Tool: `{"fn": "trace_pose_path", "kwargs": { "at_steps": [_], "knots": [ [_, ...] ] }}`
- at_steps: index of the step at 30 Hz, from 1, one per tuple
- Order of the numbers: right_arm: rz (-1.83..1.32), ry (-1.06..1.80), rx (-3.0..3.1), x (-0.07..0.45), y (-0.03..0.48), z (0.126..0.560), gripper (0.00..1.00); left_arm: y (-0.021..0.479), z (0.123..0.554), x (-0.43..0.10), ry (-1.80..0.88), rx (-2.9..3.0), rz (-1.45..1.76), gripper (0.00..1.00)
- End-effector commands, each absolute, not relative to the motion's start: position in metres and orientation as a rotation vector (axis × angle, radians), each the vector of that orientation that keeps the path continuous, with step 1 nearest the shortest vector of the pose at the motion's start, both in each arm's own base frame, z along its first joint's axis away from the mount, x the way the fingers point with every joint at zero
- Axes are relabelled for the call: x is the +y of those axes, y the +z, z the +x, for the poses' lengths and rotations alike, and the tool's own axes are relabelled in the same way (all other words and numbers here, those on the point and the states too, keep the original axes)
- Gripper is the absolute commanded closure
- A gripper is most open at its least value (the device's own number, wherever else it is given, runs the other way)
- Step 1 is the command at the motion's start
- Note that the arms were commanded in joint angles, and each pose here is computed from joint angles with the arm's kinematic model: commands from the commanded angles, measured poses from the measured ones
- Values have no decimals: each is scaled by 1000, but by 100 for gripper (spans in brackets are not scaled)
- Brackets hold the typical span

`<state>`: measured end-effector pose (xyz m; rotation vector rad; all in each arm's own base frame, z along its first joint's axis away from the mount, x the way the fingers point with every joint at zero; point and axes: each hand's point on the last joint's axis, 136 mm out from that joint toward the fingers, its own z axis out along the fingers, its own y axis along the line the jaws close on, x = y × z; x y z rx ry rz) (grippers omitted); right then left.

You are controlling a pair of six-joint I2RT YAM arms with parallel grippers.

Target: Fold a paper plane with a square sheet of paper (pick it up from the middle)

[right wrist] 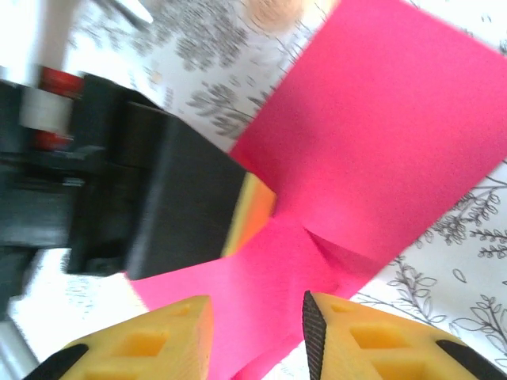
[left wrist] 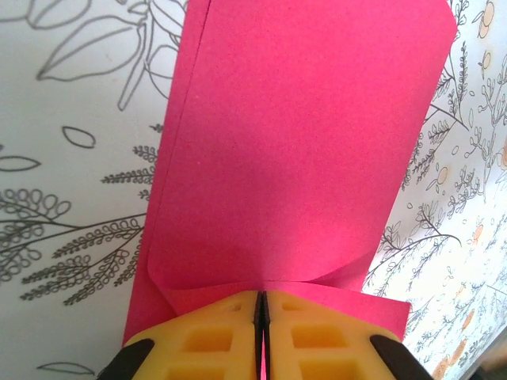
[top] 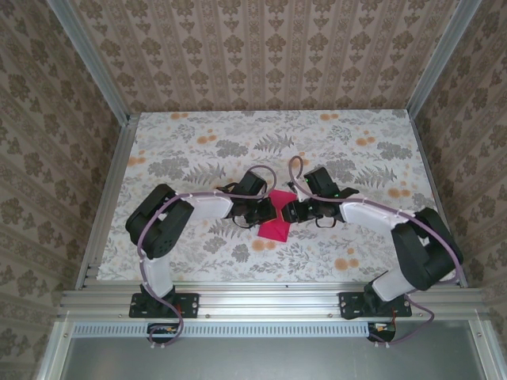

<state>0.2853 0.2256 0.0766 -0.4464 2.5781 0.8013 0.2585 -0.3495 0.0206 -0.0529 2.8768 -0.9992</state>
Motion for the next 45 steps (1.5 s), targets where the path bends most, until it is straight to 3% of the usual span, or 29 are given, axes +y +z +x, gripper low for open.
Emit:
{"fn": "trace_pose_path", "kwargs": {
  "at_steps": [1, 4, 7, 25, 45],
  "knots": [
    [-362, 1010, 2624, 237, 87, 260, 70, 2, 251, -341, -930, 2930, -62, 88],
    [-343, 1161, 2618, 252, 92, 247, 83, 3, 252, -343, -930, 2928, -55, 88],
    [-320, 1203, 2658, 259, 85, 240, 88, 2, 251, -343, -931, 2933, -48, 88],
    [-259, 950, 2952, 241, 27, 236, 87, 1, 249, -343, -917, 2950, -18, 89],
    [-287, 841, 3006, 228, 5, 231, 86, -5, 246, -340, -887, 2970, -14, 90]
  ]
}}
